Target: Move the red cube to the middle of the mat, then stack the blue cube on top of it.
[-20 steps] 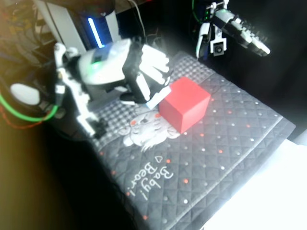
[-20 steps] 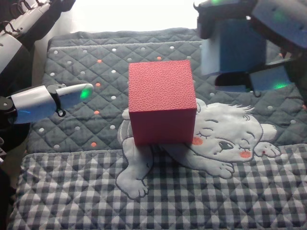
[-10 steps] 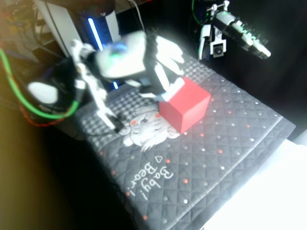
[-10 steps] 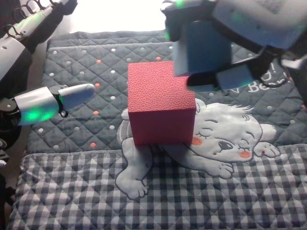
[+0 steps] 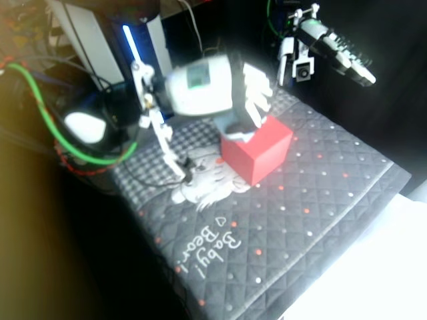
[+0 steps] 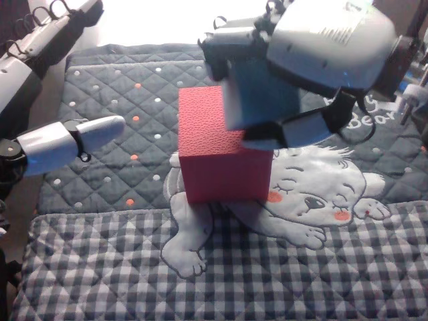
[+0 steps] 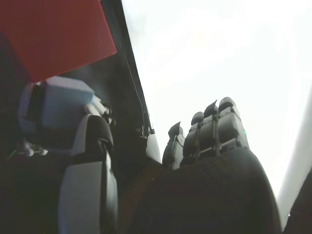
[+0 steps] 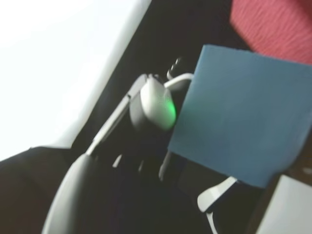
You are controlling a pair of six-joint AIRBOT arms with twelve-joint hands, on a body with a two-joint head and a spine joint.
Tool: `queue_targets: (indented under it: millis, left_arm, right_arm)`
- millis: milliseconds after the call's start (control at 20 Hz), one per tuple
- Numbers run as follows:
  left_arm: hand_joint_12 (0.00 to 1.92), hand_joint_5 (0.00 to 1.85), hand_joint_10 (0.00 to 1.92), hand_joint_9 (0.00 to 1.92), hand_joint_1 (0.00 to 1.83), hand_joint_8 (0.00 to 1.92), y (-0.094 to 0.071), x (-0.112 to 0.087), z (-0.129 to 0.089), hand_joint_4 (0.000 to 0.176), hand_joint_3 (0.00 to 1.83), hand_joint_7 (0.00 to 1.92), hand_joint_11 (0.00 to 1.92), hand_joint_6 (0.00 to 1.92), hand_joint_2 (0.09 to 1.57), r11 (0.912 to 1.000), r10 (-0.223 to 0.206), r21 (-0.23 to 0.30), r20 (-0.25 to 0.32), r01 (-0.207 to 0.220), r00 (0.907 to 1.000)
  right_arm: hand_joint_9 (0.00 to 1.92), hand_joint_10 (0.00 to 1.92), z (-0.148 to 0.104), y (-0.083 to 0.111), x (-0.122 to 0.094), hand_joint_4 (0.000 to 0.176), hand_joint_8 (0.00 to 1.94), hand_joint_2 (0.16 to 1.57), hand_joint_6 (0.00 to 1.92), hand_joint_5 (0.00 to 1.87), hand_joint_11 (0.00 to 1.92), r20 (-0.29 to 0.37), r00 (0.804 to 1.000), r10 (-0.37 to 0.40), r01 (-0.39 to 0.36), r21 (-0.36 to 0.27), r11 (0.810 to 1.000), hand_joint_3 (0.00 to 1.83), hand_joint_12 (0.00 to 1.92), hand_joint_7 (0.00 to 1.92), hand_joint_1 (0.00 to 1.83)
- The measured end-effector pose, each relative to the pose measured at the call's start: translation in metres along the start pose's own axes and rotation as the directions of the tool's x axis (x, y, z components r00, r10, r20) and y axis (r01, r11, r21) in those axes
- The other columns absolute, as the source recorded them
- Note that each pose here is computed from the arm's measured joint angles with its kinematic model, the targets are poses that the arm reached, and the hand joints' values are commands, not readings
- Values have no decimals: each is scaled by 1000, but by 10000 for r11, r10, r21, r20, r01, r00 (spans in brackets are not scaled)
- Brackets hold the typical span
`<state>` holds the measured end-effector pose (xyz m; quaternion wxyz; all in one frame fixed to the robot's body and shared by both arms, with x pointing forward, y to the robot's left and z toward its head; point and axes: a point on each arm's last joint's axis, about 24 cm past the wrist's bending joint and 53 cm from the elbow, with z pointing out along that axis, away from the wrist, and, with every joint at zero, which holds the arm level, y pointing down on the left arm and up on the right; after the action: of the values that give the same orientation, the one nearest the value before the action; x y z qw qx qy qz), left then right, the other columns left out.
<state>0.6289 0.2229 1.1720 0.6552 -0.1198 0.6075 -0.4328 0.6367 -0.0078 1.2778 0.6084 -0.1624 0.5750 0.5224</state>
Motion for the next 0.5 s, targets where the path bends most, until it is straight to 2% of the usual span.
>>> queue_targets:
  millis: [50, 100, 150, 250, 300, 350, 400, 450, 500]
  left_arm:
    - [0, 0, 0, 0, 721, 0, 5, -2, -3, 143, 18, 0, 0, 0, 1135, 9998, -17, -179, 109, 19, 9999]
    - [0, 4, 0, 0, 632, 0, 9, -4, -6, 160, 11, 0, 0, 1, 1123, 9995, -23, -317, 177, 28, 9998]
    - [0, 5, 0, 0, 596, 0, 14, -7, -8, 167, 11, 0, 0, 1, 1127, 9989, -25, -465, 305, 39, 9995]
    - [0, 9, 0, 0, 612, 0, 16, -12, -10, 162, 14, 0, 0, 2, 1143, 9987, -50, -509, 498, 75, 9987]
    - [0, 16, 0, 0, 642, 0, 14, -12, -10, 158, 12, 0, 0, 5, 1146, 9989, -70, -470, 525, 95, 9986]
    - [0, 16, 0, 0, 635, 0, 13, -12, -11, 161, 10, 0, 0, 4, 1145, 9988, -127, -456, 576, 153, 9983]
    - [0, 32, 0, 0, 648, 0, 11, -11, -11, 157, 6, 0, 0, 9, 1144, 9992, -124, -370, 540, 144, 9985]
    - [0, 32, 0, 0, 648, 0, 11, -11, -11, 157, 6, 0, 0, 9, 1144, 9993, -121, -353, 537, 140, 9985]
    - [0, 34, 0, 0, 660, 0, 11, -12, -11, 172, 4, 0, 0, 8, 1142, 9993, -123, -348, 567, 143, 9983]
  right_arm:
    - [4, 746, 0, -2, 5, 0, 249, 1224, 280, 61, 2, -204, 9997, -112, 113, 66, 9999, 71, 1477, 91, 458]
    - [0, 527, 0, -3, 7, 0, 114, 1244, 165, 27, 0, -311, 9994, -170, 173, 103, 9998, 33, 1350, 46, 464]
    - [0, 388, 0, -5, 10, 0, 47, 1244, 43, 5, 0, -433, 9989, -185, 193, 197, 9996, 14, 1212, 17, 420]
    - [0, 242, -1, -8, 10, 3, 2, 1234, 1, 0, 0, -468, 9987, -185, 198, 282, 9994, 1, 905, 0, 397]
    - [0, 172, -1, -9, 10, 14, 0, 1225, 0, 0, 0, -463, 9988, -183, 197, 292, 9994, 0, 778, 0, 406]
    - [0, 125, -1, -9, 10, 21, 0, 1218, 0, 0, 0, -458, 9988, -169, 184, 304, 9994, 0, 645, 0, 414]
    - [36, 40, -1, -9, 10, 3, 0, 1231, 0, 0, 0, -465, 9988, -162, 176, 301, 9994, 2, 389, 0, 366]
    - [36, 40, -1, -9, 10, 3, 0, 1231, 0, 0, 0, -465, 9988, -147, 161, 302, 9994, 2, 389, 0, 366]
    - [25, 33, -1, -9, 10, 0, 0, 1239, 0, 0, 0, -462, 9989, -99, 113, 307, 9995, 4, 368, 0, 392]
